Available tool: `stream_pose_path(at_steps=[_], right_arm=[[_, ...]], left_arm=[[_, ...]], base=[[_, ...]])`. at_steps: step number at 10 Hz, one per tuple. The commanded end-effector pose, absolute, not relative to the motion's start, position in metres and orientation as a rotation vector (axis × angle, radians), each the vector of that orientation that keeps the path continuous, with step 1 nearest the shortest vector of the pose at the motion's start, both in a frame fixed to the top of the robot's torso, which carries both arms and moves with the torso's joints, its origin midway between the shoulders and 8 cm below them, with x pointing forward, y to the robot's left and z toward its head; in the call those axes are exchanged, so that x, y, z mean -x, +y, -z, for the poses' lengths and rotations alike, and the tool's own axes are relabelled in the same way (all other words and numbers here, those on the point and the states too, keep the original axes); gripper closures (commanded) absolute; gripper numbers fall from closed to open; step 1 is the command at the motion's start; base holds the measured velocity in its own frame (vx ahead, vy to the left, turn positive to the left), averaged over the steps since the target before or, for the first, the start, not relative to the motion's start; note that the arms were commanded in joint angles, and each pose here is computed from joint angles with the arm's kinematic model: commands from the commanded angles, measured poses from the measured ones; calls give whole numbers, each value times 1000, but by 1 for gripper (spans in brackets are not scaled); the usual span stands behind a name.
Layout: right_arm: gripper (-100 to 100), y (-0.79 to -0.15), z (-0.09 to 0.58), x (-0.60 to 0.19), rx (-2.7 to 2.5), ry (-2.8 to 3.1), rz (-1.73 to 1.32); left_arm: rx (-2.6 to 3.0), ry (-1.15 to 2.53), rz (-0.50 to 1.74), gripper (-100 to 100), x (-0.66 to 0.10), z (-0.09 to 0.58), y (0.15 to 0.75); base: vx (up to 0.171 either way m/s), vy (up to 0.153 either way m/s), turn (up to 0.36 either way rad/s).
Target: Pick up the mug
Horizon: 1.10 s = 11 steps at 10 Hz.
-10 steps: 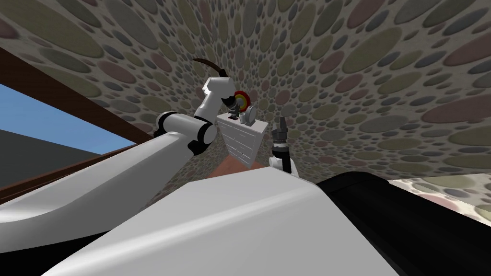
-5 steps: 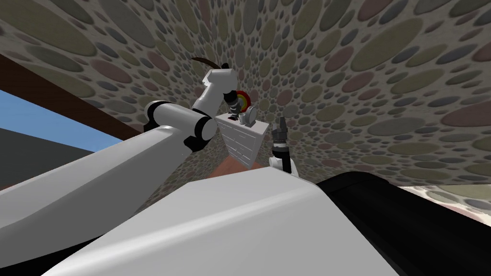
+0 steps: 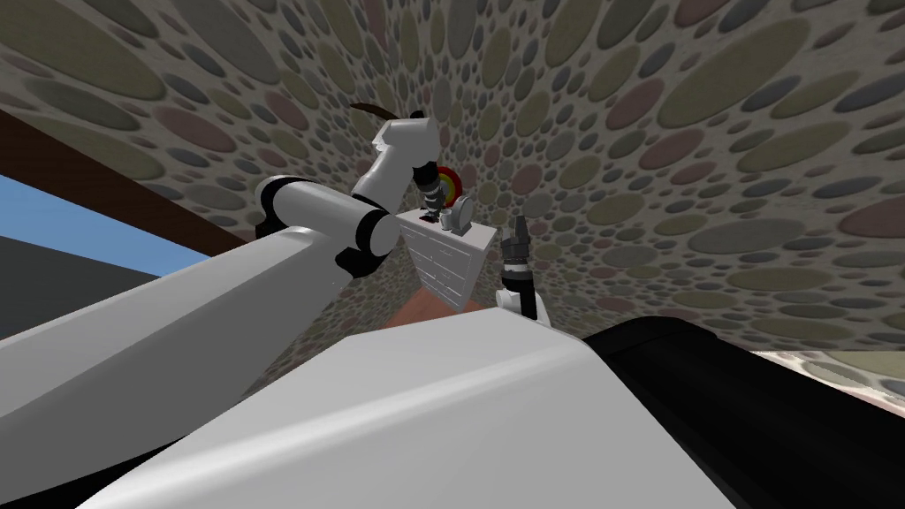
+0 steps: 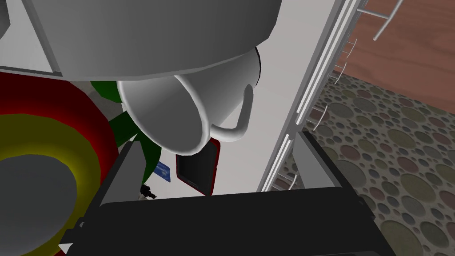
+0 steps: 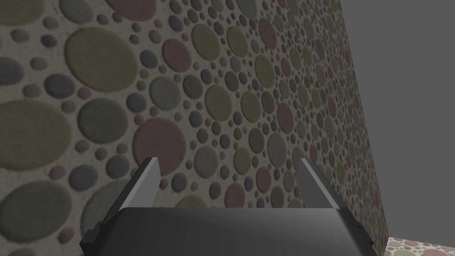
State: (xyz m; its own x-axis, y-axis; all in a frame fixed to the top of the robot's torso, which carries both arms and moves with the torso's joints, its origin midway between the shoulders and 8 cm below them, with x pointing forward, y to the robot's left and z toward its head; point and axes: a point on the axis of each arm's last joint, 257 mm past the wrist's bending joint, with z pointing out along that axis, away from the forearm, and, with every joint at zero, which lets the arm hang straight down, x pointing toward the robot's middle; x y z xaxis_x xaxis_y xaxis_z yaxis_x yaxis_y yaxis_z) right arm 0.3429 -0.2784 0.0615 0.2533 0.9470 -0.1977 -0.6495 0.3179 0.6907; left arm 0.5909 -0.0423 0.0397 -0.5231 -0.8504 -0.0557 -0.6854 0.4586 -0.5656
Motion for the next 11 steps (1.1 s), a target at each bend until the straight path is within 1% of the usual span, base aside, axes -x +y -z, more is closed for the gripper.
stream_pose_path(at_steps=[1,4,5,9,10,11], right_arm=[[0,-278,-62,-343,-535,663,-1157],[0,-278,-62,-343,-535,663,-1157],[0,-278,-62,-343,-535,663,-1157],[0,-278,-62,-343,-535,663,-1157],[0,-278,-62,-343,-535,663,-1157],[0,-278,-62,-343,-535,663,-1157]], left_arm=[[1310,2377,698,-100,-597,-26,-41],[1312,2378,696,-100,-597,-24,-40],[1311,2376,698,100,-598,-23,-41],[1312,2377,696,100,-598,-23,-41],[1312,2377,696,0,-598,-23,-41],[1306,2381,699,100,-593,-36,-42]], base=[[22,-14,-34],[16,-11,-13],[0,0,0],[0,0,0],[0,0,0],[-24,10,45]])
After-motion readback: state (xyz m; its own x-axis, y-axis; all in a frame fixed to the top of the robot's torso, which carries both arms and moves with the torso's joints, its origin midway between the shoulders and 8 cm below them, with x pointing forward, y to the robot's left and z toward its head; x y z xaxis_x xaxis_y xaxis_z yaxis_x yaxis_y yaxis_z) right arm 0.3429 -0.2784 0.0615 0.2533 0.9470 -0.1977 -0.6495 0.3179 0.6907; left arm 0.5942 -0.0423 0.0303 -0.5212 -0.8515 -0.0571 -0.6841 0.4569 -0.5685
